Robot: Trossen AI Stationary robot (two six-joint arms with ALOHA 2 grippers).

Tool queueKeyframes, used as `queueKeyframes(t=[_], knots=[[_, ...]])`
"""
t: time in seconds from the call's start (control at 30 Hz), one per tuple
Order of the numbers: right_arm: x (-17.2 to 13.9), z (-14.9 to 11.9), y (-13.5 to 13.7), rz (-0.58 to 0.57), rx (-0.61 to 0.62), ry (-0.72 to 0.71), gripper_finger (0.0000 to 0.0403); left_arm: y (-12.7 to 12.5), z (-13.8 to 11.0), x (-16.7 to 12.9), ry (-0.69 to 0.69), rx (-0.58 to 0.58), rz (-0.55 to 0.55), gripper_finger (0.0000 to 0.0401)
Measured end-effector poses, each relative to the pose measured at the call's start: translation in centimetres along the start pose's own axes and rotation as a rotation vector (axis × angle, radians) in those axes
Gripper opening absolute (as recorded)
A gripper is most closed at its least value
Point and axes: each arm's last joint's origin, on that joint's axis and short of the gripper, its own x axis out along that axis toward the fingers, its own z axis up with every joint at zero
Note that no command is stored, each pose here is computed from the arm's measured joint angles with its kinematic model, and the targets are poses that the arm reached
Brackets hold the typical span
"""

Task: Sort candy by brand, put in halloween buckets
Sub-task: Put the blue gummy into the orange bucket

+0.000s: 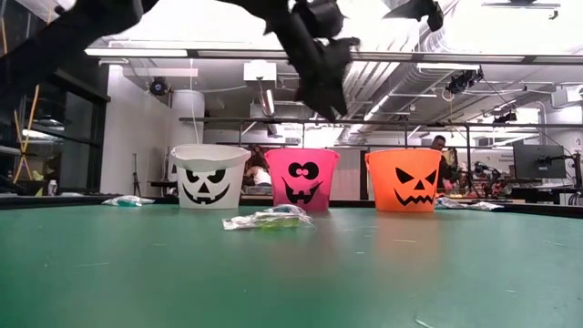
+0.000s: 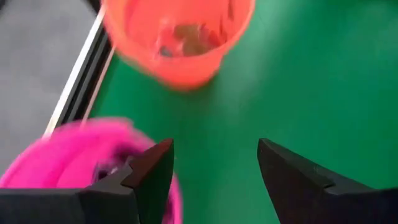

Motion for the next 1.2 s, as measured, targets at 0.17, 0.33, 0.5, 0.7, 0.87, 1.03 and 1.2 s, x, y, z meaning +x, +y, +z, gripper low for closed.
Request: queueKeyframes(t=[0.17,0.33,0.5,0.7,0.87,1.03,1.2], knots=[[-0.6,0.3,-0.1,0.027,-0.041,0.017,0.0243,-0.1,-0.4,-5.5,-0.038,-0.040,-0.057,0.0213],[-0.5,-0.6,-0.2,0.086,-0.084,0.152,0.0243,-2.2,-2.5,-11.0,-0.204,-0.025,-0.088,0.0209],[0.1,-1.8,-0.4,0.112,-0.111,0.273,0.0243,-3.6,-9.1,-14.3,-0.324,-0.092,-0.042,0.0209],[1.2,-2.8,-0.3,0.093,-0.128,0.317,0.0243,-3.0,-19.7,-16.3,-0.201,-0.361,0.185,0.0209],[2.5,-4.0,-0.4,0.064,-0.146,0.354,0.0243,0.9,-24.2,-17.7,0.142,-0.582,0.385,0.0209],[4.0,-5.5,-0.5,0.032,-0.168,0.403,0.0243,5.7,-25.8,-16.9,0.391,-0.629,0.467,0.0209],[5.0,-6.6,-0.6,0.011,-0.181,0.437,0.0243,9.6,-27.0,-14.3,0.557,-0.602,0.328,0.0209]])
